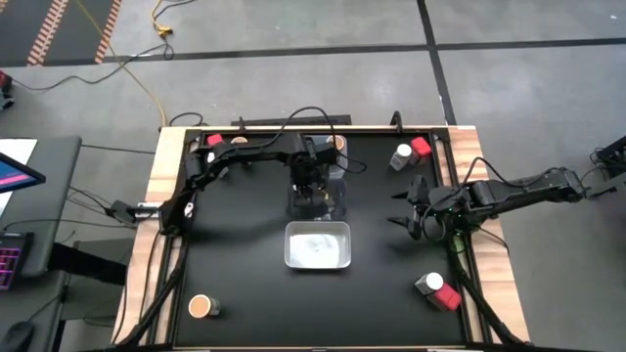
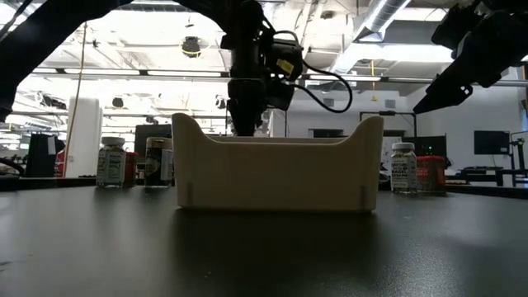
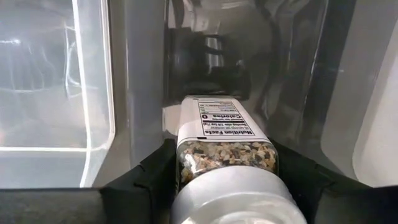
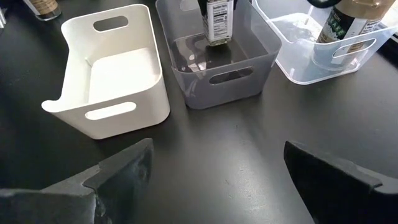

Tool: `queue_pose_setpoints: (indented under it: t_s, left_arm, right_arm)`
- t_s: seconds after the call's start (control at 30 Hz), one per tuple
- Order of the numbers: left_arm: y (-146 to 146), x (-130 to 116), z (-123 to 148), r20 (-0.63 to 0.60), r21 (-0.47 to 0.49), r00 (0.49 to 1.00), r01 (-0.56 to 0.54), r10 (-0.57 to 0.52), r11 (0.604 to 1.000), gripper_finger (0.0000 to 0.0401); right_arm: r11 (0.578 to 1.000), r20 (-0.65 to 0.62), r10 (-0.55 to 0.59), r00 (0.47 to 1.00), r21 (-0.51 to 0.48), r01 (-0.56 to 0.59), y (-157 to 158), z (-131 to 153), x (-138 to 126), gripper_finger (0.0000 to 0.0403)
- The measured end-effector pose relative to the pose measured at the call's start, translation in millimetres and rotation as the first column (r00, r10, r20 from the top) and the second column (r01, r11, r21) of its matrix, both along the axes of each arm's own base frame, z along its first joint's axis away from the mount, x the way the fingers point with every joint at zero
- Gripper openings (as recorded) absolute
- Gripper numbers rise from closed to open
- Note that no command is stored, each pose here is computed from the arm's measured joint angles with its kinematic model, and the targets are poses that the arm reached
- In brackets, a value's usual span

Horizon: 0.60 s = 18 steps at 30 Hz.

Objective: Sort spices by type
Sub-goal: Put the bottom left white seasoning bottle into the black transparent bin

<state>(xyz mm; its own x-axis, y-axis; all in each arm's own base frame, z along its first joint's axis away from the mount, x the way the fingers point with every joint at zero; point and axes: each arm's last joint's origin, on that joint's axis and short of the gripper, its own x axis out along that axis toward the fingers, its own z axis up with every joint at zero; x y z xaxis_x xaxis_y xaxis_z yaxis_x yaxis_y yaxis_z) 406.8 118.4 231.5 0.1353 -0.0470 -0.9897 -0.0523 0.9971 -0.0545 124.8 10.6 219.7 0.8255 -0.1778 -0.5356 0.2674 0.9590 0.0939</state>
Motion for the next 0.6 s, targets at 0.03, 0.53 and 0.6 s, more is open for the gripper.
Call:
queue_pose_setpoints:
  t_s: [0.03,0.53,0.6]
  left_arm:
    - [0,0,0,0.001,0.001,1.000,0.004,-0.004,1.000,0.0201]
    - [-2,-4,-18,-0.027,-0.007,1.000,-0.004,0.003,1.000,0.0211]
    - [-1,-3,-16,-0.017,-0.005,1.000,-0.006,0.006,1.000,0.0211]
  right_arm:
    - [1.000,0.000,0.000,1.000,0.000,0.000,0,0,0,0.0388]
    - [1.000,0.000,-0.004,1.000,-0.002,0.004,0,0,0,0.0388]
    - [1.000,0.000,-0.004,1.000,-0.002,0.004,0,0,0,0.0388]
